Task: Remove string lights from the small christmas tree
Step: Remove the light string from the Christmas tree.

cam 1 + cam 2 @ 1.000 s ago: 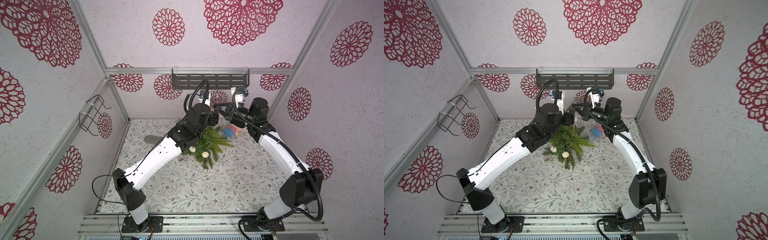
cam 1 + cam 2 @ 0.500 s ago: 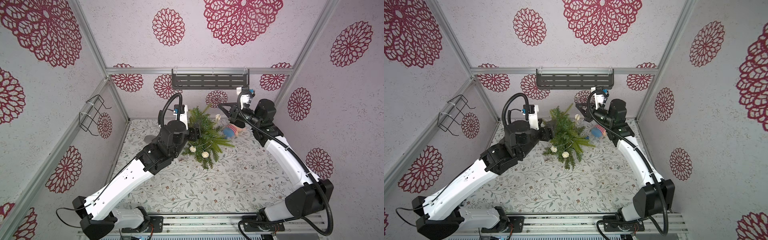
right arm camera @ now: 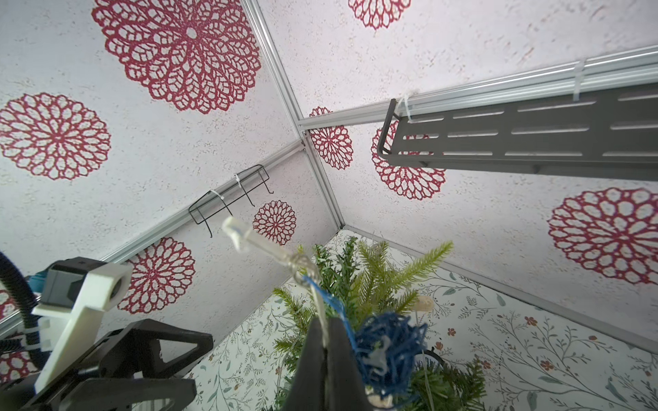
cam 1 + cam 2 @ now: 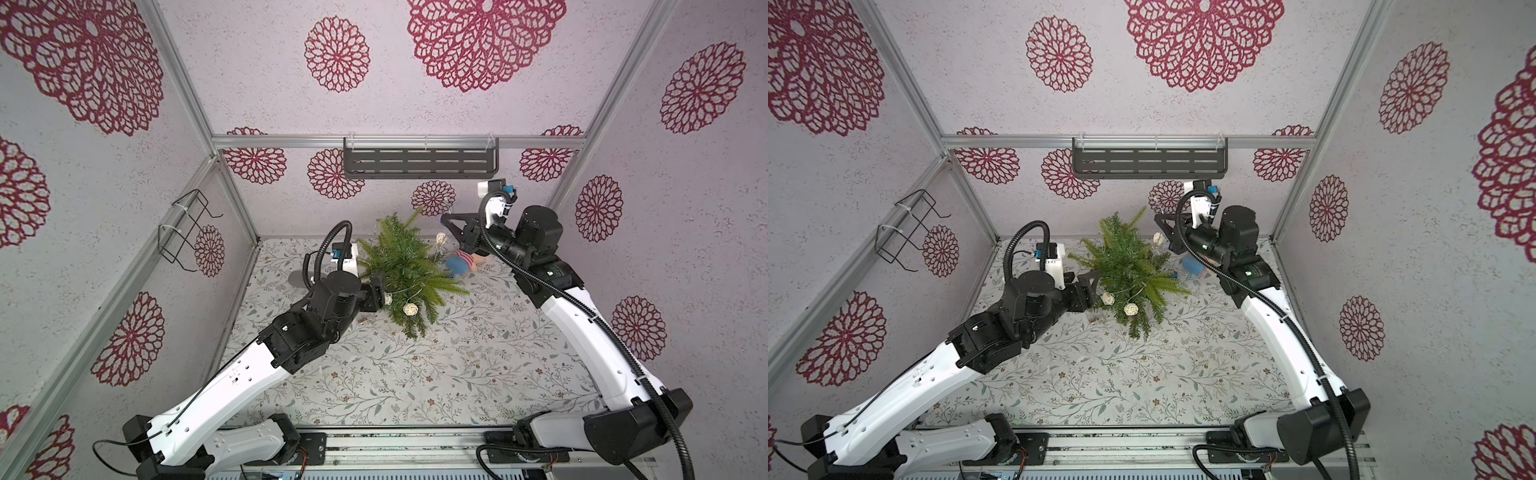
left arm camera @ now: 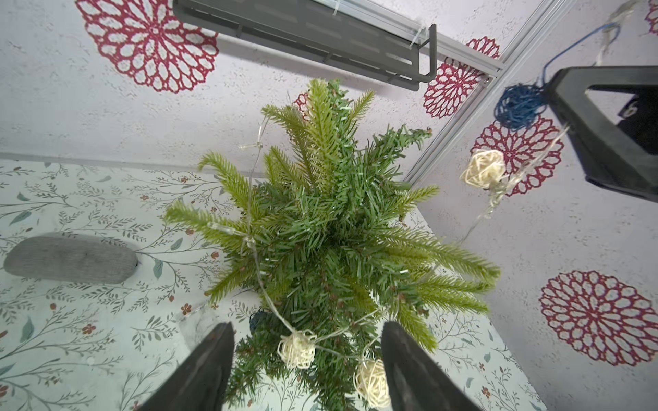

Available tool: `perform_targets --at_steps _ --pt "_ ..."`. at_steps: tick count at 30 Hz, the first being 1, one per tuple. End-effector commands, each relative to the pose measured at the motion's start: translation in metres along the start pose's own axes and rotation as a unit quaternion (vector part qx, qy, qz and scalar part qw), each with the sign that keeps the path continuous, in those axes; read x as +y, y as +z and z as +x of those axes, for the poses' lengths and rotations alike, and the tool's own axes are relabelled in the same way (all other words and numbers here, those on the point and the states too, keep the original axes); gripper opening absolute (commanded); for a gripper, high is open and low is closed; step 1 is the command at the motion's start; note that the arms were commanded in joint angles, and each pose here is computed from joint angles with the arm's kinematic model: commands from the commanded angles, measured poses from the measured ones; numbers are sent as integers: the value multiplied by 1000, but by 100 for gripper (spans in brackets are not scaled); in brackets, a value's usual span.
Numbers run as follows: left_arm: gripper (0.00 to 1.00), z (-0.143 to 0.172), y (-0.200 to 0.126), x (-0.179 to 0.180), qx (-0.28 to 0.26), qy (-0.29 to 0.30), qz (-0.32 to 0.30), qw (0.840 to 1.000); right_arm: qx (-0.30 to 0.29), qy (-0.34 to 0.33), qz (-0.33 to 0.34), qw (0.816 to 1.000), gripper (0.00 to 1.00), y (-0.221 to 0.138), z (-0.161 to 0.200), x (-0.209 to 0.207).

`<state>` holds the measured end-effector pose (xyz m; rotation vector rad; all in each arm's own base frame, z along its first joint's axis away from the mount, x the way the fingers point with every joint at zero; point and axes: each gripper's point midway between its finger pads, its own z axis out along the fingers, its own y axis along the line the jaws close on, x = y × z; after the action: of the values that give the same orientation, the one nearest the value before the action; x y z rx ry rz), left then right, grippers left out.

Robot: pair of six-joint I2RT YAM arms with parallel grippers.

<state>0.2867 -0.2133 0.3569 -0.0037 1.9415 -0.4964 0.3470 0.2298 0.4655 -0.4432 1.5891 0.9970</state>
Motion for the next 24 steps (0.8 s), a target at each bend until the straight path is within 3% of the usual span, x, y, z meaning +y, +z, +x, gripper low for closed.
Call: perform_targets --at_steps 1,11,24 --pt "70 6 -5 5 12 -22 1 1000 -26 -29 24 999 0 -23 -15 13" --pt "70 30 -10 11 59 -44 4 997 2 1 29 1000 0 -47 19 25" --pt "70 53 -25 24 91 -84 9 992 69 47 -88 993 0 -51 58 94"
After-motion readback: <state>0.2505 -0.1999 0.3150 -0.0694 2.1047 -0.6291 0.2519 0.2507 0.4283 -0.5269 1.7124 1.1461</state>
